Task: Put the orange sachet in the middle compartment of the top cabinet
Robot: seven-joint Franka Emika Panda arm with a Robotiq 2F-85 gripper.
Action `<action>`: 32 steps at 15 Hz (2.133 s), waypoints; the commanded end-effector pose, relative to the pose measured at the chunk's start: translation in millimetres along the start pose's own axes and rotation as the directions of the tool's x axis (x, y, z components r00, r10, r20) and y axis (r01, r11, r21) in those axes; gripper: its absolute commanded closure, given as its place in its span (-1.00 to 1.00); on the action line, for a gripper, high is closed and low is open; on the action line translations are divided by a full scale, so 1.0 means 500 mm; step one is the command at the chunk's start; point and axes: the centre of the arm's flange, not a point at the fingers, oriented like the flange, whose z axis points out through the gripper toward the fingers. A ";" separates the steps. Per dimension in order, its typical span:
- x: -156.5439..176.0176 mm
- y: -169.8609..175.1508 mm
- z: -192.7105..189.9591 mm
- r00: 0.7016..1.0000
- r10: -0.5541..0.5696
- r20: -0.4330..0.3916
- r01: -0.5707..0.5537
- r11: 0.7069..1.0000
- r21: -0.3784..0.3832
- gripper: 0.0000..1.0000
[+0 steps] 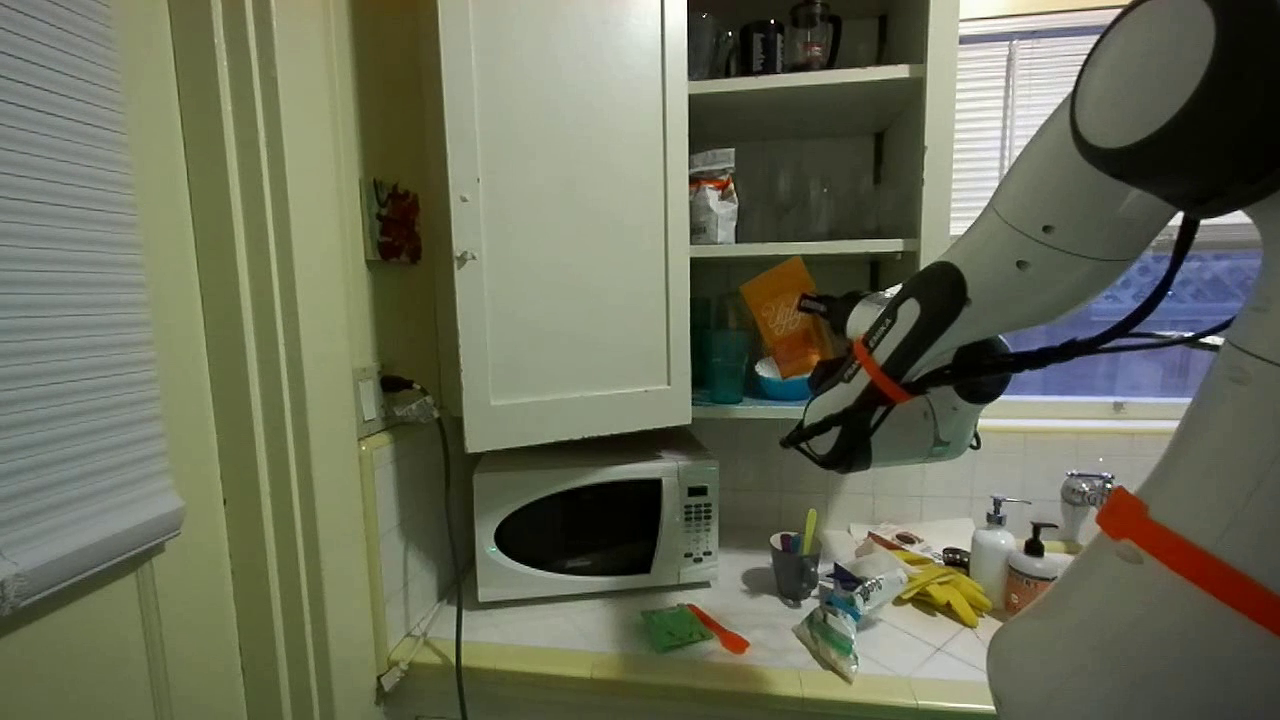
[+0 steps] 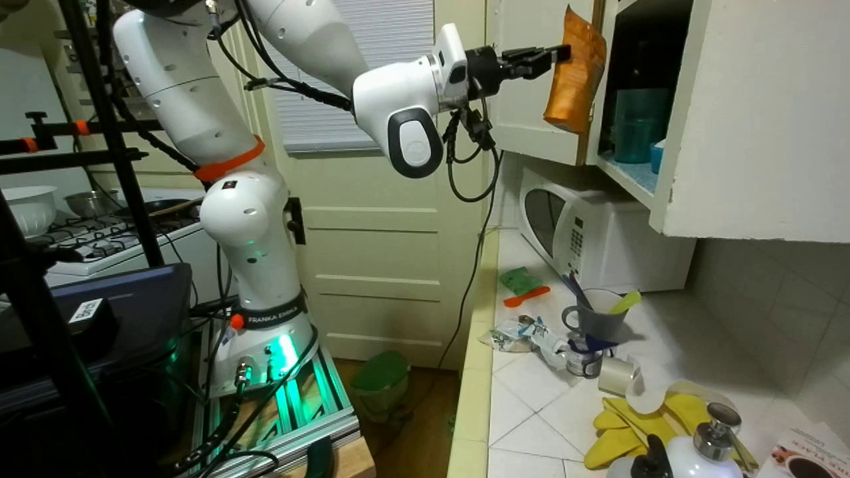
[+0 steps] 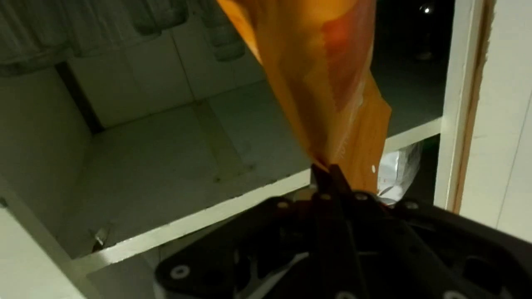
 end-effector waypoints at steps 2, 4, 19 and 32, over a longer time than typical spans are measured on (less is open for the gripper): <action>0.018 0.015 -0.053 0.992 -0.035 -0.120 0.032 0.999 -0.027 1.00; 0.055 0.020 -0.053 0.983 -0.057 -0.177 0.049 0.998 -0.047 1.00; 0.292 0.007 0.020 0.911 -0.018 -0.411 -0.063 0.981 -0.183 1.00; 0.329 -0.065 0.192 0.880 0.128 -0.458 -0.248 0.945 -0.213 1.00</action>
